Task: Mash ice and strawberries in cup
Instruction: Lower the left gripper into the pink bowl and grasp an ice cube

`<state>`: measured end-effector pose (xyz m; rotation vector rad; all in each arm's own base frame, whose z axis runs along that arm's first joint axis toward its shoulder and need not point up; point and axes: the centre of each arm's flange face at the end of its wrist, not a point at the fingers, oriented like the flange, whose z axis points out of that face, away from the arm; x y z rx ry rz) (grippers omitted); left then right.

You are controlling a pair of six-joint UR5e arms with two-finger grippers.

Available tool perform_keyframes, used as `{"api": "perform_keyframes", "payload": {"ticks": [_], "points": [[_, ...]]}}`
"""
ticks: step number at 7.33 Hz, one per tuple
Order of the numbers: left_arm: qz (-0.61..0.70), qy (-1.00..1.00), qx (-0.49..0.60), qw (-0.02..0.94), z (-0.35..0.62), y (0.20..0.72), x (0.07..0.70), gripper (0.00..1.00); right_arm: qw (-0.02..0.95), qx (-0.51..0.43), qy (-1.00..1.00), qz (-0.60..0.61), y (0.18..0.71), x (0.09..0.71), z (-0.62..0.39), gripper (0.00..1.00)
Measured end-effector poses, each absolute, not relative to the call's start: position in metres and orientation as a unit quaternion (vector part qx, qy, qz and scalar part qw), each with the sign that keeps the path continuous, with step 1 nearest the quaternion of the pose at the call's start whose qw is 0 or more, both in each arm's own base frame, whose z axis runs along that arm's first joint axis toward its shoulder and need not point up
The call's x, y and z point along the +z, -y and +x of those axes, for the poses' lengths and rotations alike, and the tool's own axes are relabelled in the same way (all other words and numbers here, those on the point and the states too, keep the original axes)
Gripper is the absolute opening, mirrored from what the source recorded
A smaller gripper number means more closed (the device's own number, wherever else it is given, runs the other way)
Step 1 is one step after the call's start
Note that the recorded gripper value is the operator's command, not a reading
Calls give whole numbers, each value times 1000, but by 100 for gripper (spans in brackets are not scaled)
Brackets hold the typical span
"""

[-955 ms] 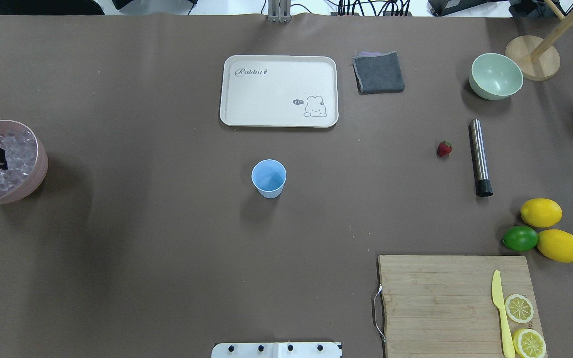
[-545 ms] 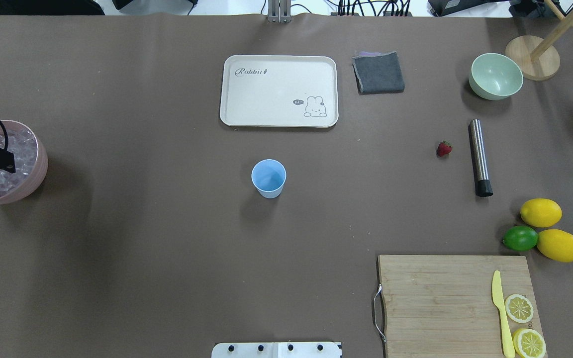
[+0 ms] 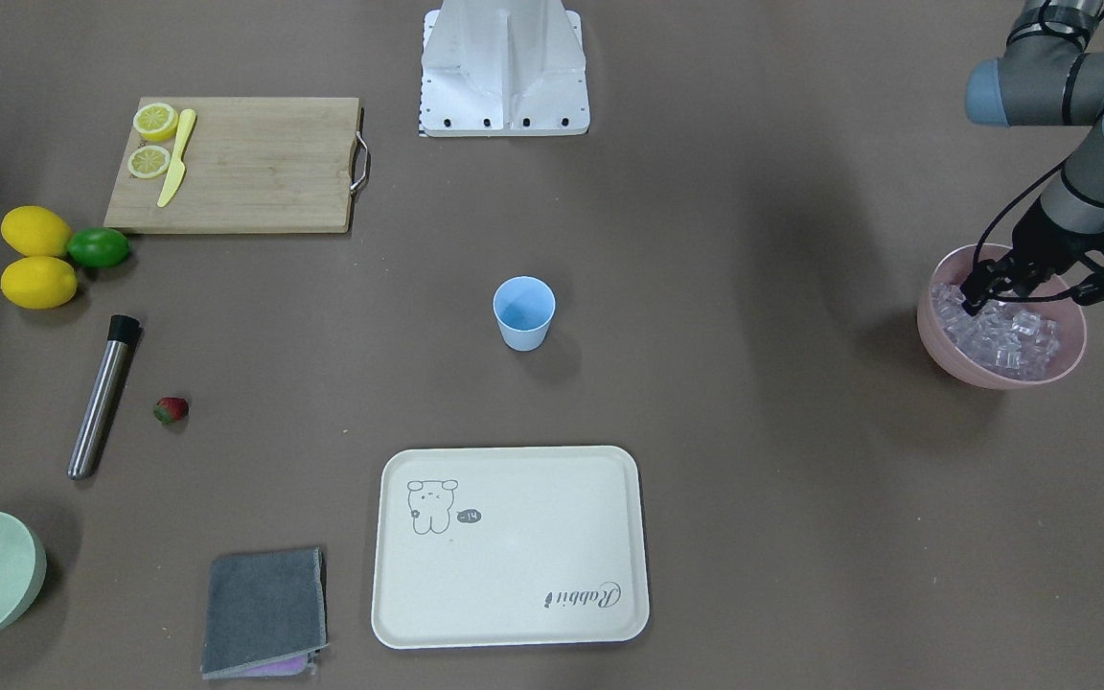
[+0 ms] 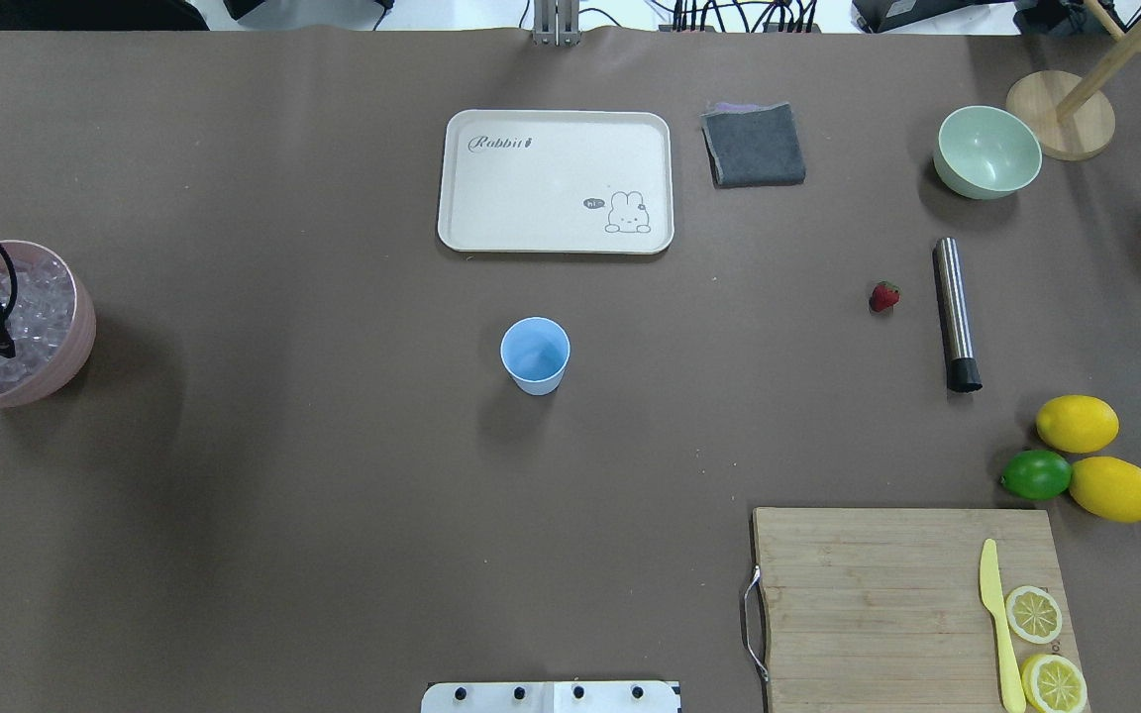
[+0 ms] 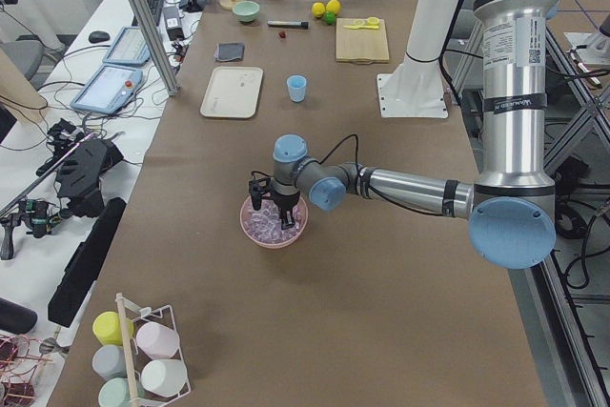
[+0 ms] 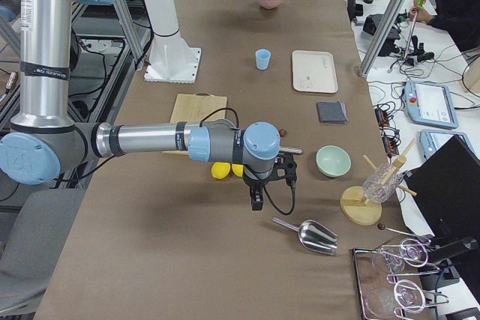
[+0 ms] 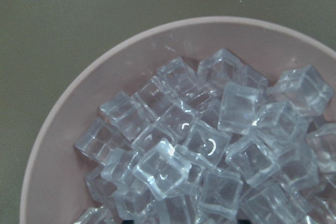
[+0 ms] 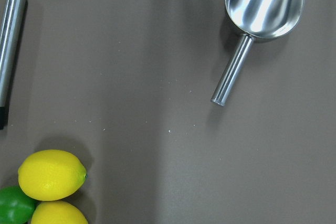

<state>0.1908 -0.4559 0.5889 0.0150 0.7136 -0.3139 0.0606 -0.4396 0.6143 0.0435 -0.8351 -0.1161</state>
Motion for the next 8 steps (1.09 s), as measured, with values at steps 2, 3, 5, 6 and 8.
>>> {"api": "perform_keyframes", "payload": {"ticks": [2, 3, 5, 6, 8], "points": [[9, -348, -153, 925, 189, 456, 588, 0, 910, -58, 410, 24, 440, 611, 60, 100], [10, -350, -152, 924, 189, 458, 585, 0, 909, -58, 413, 25, 440, 610, 59, 100], [11, -364, -146, 920, 187, 465, 569, 0, 906, -59, 419, 27, 441, 607, 58, 100], [10, -385, -142, 912, 185, 476, 545, 0, 905, -59, 421, 28, 441, 606, 58, 100], [24, -424, -127, 896, 189, 498, 485, 0, 903, -62, 423, 34, 442, 604, 57, 100]]}}
